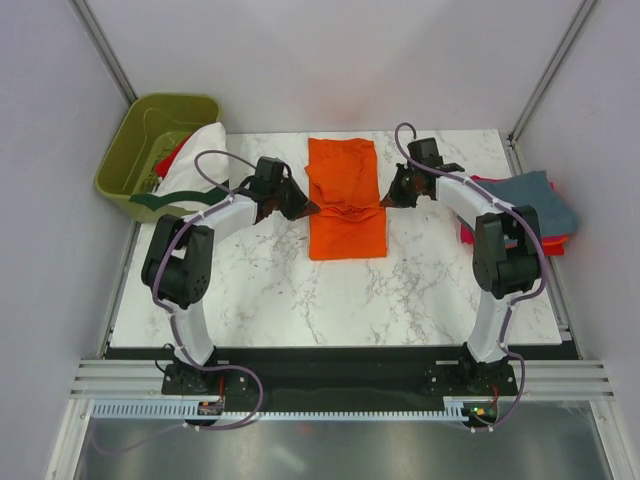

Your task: Fold and stack the t-shirts

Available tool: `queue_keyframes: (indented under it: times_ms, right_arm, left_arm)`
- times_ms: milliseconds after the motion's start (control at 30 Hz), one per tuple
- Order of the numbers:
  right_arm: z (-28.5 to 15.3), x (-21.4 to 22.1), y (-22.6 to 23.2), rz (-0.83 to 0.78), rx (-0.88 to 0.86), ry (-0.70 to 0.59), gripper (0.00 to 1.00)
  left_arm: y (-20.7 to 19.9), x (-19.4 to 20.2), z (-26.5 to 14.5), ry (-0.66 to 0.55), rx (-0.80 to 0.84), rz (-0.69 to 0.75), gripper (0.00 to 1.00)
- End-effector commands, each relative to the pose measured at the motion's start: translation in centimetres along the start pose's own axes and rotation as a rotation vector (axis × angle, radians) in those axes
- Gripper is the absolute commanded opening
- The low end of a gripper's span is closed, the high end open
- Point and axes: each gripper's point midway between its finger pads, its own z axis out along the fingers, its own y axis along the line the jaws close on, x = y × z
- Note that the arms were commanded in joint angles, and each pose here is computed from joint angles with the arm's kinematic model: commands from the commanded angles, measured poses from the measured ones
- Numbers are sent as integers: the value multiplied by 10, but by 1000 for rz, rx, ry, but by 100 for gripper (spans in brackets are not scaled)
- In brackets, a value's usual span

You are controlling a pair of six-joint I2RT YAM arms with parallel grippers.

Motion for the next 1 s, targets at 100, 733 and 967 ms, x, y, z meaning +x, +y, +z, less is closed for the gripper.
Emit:
queue_keyframes:
  times_ms: [100,733,967]
  right_arm:
    - [12,-30,15,5,-46,-38,0]
    - [-27,17,-7,-55,-79,-113,65]
    - [-22,73,-34,-82,-45,4,54]
  left_arm:
    - [-14,-25,10,-16,45,20,2]
    - [10,6,-30,-24,-21,178,65]
    - [52,53,-36,29,-96,211,61]
